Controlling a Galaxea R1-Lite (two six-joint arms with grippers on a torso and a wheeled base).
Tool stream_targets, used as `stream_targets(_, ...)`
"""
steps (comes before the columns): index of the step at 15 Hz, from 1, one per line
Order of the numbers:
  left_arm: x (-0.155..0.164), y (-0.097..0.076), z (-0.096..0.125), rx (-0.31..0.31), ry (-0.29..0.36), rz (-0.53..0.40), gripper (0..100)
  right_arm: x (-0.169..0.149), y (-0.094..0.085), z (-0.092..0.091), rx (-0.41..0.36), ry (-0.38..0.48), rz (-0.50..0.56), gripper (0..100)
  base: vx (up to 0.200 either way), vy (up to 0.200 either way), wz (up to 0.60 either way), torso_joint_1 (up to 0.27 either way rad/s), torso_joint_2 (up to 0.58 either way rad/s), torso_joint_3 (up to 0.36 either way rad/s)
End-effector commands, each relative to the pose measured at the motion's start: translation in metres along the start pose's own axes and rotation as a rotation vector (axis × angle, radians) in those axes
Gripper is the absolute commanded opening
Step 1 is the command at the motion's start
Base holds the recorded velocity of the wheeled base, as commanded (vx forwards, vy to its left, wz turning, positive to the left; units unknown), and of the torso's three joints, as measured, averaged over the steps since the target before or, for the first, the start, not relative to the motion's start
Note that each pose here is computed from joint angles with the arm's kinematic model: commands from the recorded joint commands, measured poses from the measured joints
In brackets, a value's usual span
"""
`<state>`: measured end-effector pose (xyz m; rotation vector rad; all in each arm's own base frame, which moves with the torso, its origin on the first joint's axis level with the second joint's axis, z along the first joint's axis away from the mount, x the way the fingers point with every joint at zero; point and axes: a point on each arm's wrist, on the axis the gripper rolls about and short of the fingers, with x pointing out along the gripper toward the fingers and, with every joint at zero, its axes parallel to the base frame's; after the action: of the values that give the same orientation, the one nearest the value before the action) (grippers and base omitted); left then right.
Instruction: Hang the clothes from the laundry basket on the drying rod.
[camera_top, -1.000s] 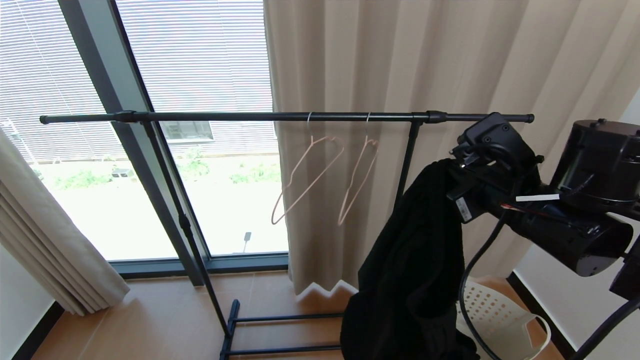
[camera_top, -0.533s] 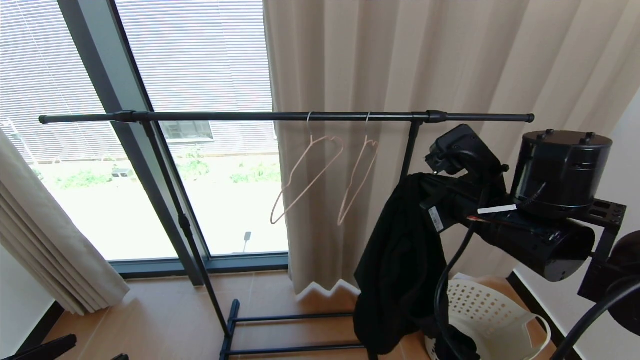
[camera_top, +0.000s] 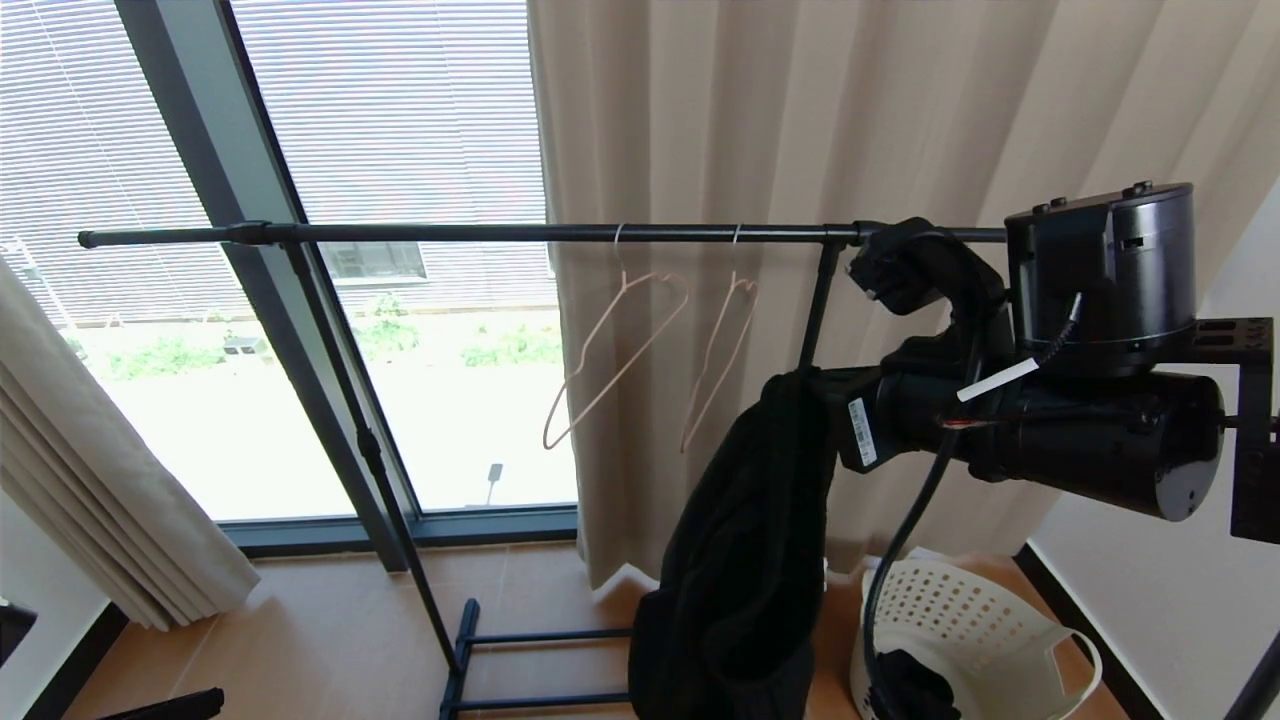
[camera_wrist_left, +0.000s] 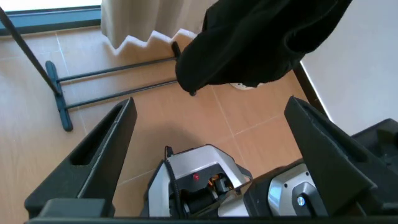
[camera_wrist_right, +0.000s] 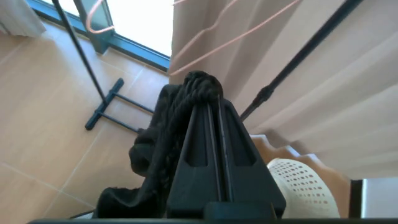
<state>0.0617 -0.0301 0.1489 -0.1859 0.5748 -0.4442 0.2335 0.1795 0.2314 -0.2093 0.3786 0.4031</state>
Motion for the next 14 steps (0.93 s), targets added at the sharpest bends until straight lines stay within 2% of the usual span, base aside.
stream_targets(1, 0.005, -0.002, 0.0, 0.013, 0.036, -0.02, 100, -0.003, 0.006, 0.006, 0.002, -0.024, 0.025, 0, 0.0, 0.0, 0.0, 0.0, 0.0, 0.0)
stream_targets(3, 0.015, -0.004, 0.003, 0.021, 0.092, -0.028, 100, -0.004, 0.008, 0.009, 0.023, -0.038, 0.048, 0, 0.0, 0.0, 0.0, 0.0, 0.0, 0.0)
stream_targets(4, 0.026, -0.008, 0.007, 0.032, 0.144, -0.041, 100, -0.002, 0.008, 0.01, 0.023, -0.039, 0.065, 0, 0.0, 0.0, 0.0, 0.0, 0.0, 0.0)
stream_targets(6, 0.064, -0.023, 0.029, 0.043, 0.206, -0.081, 100, 0.007, 0.011, 0.013, 0.024, -0.036, 0.062, 0, 0.0, 0.0, 0.0, 0.0, 0.0, 0.0)
stream_targets(8, 0.108, -0.039, 0.047, 0.061, 0.224, -0.108, 100, 0.008, 0.011, 0.013, 0.028, -0.034, 0.056, 0, 0.0, 0.0, 0.0, 0.0, 0.0, 0.0)
stream_targets(11, 0.15, -0.059, 0.068, 0.076, 0.208, -0.146, 100, 0.015, 0.015, 0.009, 0.074, -0.015, 0.064, 0, 0.0, 0.0, 0.0, 0.0, 0.0, 0.0)
stream_targets(14, 0.169, -0.073, 0.066, 0.056, 0.25, -0.162, 100, 0.028, 0.028, 0.009, 0.098, -0.001, 0.081, 0, 0.0, 0.0, 0.0, 0.0, 0.0, 0.0)
